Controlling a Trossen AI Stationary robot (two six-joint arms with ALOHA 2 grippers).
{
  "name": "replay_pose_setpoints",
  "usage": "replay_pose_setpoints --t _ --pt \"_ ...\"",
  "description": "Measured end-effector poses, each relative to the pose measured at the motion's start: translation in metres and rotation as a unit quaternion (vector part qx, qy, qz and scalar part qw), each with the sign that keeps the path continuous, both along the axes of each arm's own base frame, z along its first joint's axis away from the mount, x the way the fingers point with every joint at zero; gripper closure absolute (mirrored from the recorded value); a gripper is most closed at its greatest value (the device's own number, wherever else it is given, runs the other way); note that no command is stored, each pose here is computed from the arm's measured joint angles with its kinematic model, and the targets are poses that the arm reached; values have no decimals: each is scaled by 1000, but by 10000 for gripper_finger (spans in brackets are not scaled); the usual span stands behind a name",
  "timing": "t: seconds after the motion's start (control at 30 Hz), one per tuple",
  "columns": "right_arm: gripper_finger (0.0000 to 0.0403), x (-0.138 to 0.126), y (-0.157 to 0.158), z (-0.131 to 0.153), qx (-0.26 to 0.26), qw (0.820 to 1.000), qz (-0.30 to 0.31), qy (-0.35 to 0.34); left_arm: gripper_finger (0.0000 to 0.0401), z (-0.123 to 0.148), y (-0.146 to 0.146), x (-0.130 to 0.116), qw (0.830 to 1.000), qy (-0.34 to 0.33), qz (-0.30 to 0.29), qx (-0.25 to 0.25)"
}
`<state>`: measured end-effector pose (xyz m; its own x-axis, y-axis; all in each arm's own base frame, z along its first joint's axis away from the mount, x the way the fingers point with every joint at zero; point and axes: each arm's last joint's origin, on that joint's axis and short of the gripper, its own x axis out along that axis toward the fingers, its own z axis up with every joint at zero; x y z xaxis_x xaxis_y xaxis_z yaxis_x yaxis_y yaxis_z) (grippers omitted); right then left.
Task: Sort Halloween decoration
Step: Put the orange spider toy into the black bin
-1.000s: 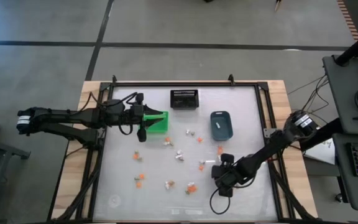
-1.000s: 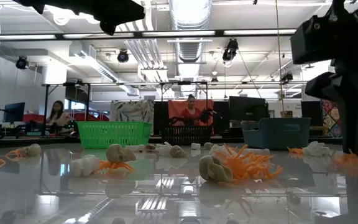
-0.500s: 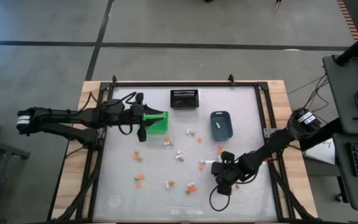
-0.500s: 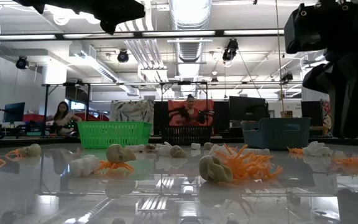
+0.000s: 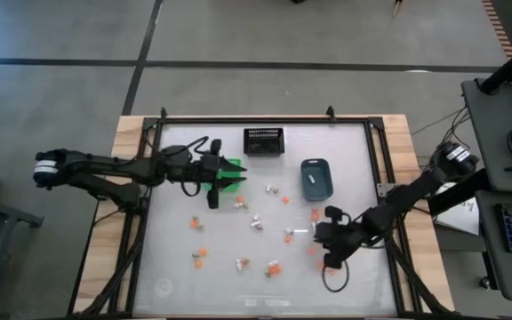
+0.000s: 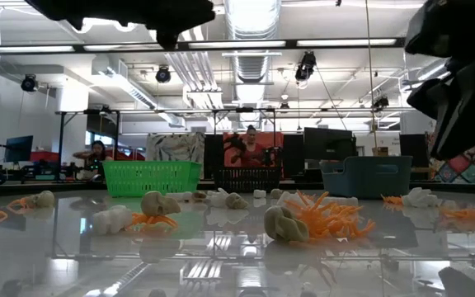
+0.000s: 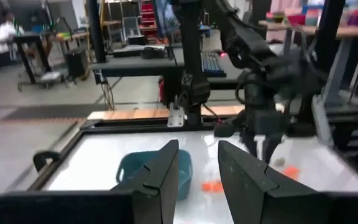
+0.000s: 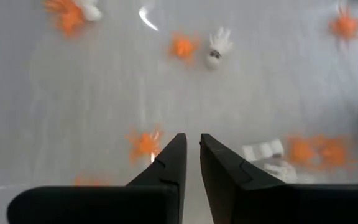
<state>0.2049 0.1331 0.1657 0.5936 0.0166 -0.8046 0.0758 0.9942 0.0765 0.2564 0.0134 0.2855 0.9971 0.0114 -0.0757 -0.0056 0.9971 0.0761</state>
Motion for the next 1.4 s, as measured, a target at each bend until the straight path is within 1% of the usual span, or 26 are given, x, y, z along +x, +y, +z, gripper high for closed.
replay_pose_setpoints --t 0.07,0.13,0.27,0.37,0.43,0.53,0.57,0.63,0.77,0.83,0.97,1.03,1.17,1.3,1.4 --pt "370 -5 -4 0 2 999 21 -35 305 -6 0 8 1000 2 -1 15" --pt "371 -10 -7 1 10 997 34 -69 305 -9 1 16 1000 5 -1 15" --pt "371 -11 -9 10 44 988 16 -145 306 -9 -1 32 1000 14 -6 -9" --pt "371 -7 -7 19 86 979 1 -186 313 -12 -8 36 998 22 -54 -9" --pt "371 -5 -5 22 93 977 -2 -192 322 -11 -12 36 996 22 -82 -9" --pt "371 -4 -3 20 64 981 23 -182 335 -11 -18 30 994 25 -110 -12" --pt "371 -4 -1 17 63 982 31 -173 339 -11 -20 29 993 27 -114 -16" --pt "373 -4 3 11 62 984 54 -159 349 -10 -25 28 992 29 -122 -34" --pt "389 -10 16 6 27 981 115 -157 362 -7 -38 28 987 18 -140 -82" --pt "393 -14 22 3 5 978 132 -161 363 -5 -46 28 985 10 -142 -95" --pt "394 -21 29 0 -49 975 124 -179 363 -2 -62 28 989 -16 -102 -102" --pt "394 -24 31 -4 -67 974 121 -181 363 0 -67 27 991 -30 -85 -103" --pt "394 -31 30 -13 -77 974 128 -170 363 1 -70 27 989 -33 -81 -120" --pt "394 -33 26 -18 -91 974 121 -167 363 1 -70 27 986 -35 -79 -141" --pt "394 -34 25 -20 -102 972 129 -165 363 1 -69 27 987 -41 -59 -143"
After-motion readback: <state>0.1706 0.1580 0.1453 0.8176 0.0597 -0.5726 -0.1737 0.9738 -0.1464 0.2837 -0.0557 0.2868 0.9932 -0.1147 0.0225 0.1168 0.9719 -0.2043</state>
